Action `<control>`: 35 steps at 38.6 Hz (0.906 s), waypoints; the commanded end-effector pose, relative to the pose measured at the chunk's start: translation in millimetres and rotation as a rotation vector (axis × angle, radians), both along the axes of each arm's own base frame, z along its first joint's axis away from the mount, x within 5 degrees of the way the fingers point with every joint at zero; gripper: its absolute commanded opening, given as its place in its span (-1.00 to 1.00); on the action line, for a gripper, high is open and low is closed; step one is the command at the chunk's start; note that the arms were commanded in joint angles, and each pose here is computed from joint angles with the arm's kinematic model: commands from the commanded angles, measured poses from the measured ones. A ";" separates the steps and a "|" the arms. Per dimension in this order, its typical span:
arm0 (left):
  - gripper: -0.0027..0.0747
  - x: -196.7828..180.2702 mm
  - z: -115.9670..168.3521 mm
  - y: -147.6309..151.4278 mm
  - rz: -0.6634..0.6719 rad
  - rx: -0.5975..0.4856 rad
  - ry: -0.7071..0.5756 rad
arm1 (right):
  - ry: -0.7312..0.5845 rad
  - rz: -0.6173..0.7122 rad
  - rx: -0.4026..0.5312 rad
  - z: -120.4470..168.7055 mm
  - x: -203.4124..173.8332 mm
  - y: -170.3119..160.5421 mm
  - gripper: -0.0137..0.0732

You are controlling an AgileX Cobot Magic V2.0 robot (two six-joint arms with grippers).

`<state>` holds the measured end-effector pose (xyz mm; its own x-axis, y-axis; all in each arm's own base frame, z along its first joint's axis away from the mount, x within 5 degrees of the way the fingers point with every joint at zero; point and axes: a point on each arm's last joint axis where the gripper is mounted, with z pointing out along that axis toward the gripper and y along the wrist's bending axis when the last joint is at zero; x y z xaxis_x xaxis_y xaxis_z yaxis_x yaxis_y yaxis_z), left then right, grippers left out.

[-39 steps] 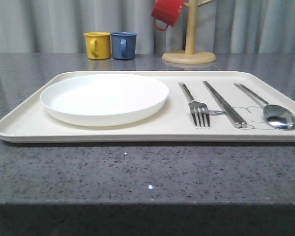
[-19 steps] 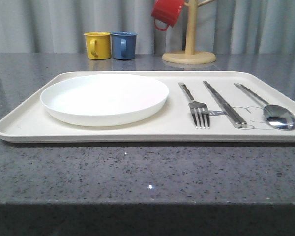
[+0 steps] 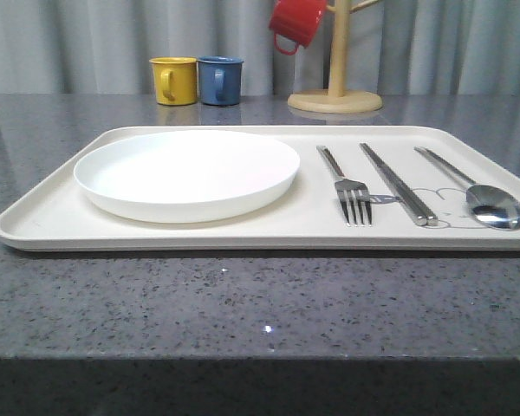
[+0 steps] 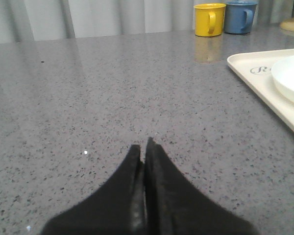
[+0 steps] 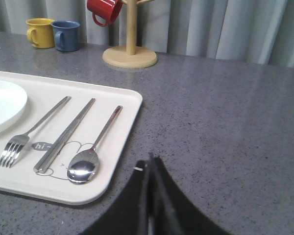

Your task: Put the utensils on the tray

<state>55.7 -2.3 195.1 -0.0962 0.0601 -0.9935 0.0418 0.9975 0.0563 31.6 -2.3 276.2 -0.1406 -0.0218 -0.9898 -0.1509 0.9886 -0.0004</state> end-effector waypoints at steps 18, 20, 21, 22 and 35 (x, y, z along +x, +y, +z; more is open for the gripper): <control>-0.98 -1.4 10.2 0.5 0.006 -0.013 -0.129 | -0.092 0.007 -0.009 13.8 0.2 0.5 -0.85; -0.98 -1.4 10.2 0.5 0.006 -0.013 -0.129 | -0.092 0.007 -0.009 13.8 0.2 0.5 -0.85; -0.98 -1.4 10.2 0.5 0.006 -0.013 -0.129 | -0.092 0.007 -0.009 13.8 0.2 0.5 -0.85; -0.98 -1.4 10.2 0.5 0.006 -0.013 -0.129 | -0.092 0.007 -0.009 13.8 0.2 0.5 -0.85; -0.98 -1.3 10.1 0.5 0.006 -0.013 -0.127 | -0.148 -0.018 -0.024 -34.4 11.6 6.2 -0.85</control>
<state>55.9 -2.1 197.3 -0.0721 0.0598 -0.9956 0.0378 0.9976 0.0572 41.2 1.9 242.0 -0.1145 -0.0515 -0.9921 -0.1427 0.9892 -0.0349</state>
